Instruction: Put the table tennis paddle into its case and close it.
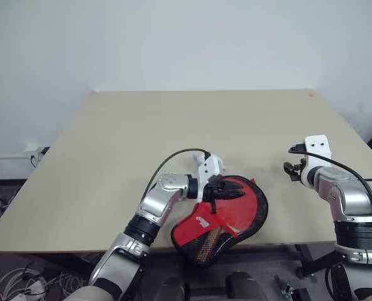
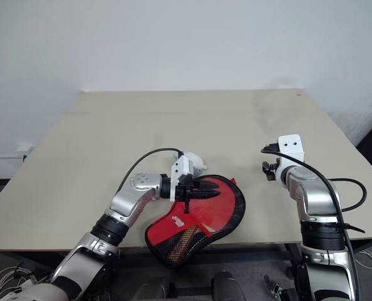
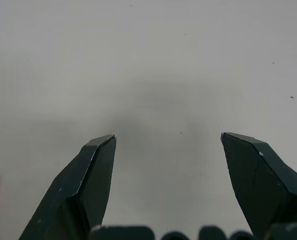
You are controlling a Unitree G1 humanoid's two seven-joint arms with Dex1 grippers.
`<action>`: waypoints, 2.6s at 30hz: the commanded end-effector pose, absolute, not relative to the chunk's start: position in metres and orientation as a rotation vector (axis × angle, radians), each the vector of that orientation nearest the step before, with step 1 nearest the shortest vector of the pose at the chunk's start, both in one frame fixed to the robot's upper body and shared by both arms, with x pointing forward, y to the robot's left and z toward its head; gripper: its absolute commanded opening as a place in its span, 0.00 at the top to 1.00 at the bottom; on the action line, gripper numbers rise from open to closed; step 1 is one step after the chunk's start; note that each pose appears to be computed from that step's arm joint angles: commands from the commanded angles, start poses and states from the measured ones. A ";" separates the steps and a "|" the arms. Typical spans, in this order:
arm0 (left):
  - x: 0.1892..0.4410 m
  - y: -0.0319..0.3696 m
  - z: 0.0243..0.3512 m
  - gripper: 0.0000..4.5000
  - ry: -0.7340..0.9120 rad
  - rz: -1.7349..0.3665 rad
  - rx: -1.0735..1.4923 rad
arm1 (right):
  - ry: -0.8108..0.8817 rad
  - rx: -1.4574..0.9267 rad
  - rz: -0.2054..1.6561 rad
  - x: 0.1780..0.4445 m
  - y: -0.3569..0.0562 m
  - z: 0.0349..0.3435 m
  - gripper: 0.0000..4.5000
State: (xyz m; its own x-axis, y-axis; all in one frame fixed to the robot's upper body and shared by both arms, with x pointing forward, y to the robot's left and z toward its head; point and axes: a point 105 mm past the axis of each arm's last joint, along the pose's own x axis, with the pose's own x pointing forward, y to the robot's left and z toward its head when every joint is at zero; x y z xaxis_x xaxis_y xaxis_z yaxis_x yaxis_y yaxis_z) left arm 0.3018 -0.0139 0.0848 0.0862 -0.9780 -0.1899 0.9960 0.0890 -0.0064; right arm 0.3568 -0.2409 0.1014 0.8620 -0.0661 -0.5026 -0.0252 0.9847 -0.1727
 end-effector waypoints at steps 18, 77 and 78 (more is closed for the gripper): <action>0.305 0.003 0.049 0.99 0.274 -1.422 0.246 | 0.460 -0.216 -0.043 0.358 -0.251 0.126 0.19; 0.309 0.002 0.047 1.00 0.275 -1.396 0.256 | 0.498 0.086 0.956 0.387 -0.064 0.117 0.00; 0.309 0.002 0.047 1.00 0.275 -1.395 0.255 | 0.499 0.082 0.958 0.388 -0.062 0.116 0.00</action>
State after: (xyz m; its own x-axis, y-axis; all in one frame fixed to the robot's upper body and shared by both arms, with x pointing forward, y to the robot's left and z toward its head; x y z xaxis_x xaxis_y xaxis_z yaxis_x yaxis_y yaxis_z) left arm 0.3085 0.0029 0.0469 0.1578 -0.9302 -0.3313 0.9865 0.1636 0.0106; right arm 0.3802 -0.0683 0.0979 0.4614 0.7867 -0.4102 -0.7283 0.5998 0.3313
